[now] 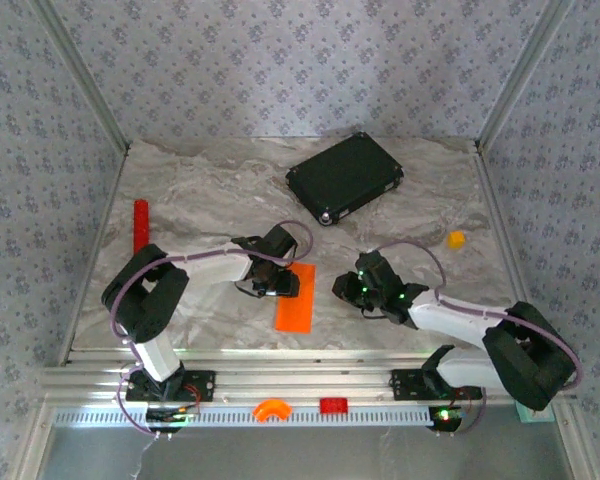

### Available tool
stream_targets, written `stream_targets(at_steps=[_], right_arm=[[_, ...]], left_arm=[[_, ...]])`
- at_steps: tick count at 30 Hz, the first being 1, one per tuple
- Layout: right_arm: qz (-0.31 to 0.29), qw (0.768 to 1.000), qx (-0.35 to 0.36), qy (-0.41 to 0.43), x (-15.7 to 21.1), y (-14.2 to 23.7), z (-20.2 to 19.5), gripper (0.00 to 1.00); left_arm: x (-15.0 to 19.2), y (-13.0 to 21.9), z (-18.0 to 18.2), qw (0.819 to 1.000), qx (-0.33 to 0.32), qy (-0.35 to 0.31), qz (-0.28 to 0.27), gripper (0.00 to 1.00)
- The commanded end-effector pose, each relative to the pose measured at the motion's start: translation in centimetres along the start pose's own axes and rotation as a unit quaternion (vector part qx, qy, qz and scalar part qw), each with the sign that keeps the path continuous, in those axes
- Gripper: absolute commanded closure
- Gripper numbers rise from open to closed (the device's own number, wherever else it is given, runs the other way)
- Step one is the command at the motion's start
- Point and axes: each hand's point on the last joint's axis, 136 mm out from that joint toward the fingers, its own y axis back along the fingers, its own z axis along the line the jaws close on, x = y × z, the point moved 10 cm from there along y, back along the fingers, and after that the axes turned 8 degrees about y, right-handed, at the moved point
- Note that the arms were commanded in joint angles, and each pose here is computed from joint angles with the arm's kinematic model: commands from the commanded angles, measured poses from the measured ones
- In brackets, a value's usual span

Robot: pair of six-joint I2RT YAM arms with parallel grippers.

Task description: Fold a paper plane with a square sheet of paper (pick it up from the middle)

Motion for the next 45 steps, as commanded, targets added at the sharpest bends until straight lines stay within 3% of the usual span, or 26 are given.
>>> stream_targets(at_steps=[1, 15, 22, 32, 45], right_arm=[[0.002, 1.000, -0.023, 0.012, -0.5, -0.3, 1.3, 0.79], [0.043, 0.997, -0.056, 0.032, 0.1, -3.0, 3.5, 0.84], [0.072, 0.994, -0.072, 0.036, 0.8, -4.8, 4.7, 0.95], [0.099, 0.991, -0.085, 0.037, 1.4, -6.8, 5.7, 0.99], [0.157, 0.987, 0.028, 0.007, 4.8, -7.8, 0.4, 1.00]], left_arm=[[0.5, -3.9, 2.0, 0.998, -0.062, -0.014, 0.005, 0.51], [0.4, -3.9, 2.1, 0.998, -0.062, -0.011, 0.003, 0.51], [0.5, -3.9, 2.1, 0.998, -0.061, -0.010, 0.004, 0.51], [0.6, -4.0, 2.2, 0.998, -0.059, -0.009, 0.005, 0.51], [0.5, -4.0, 1.8, 0.999, -0.047, -0.007, 0.008, 0.51]])
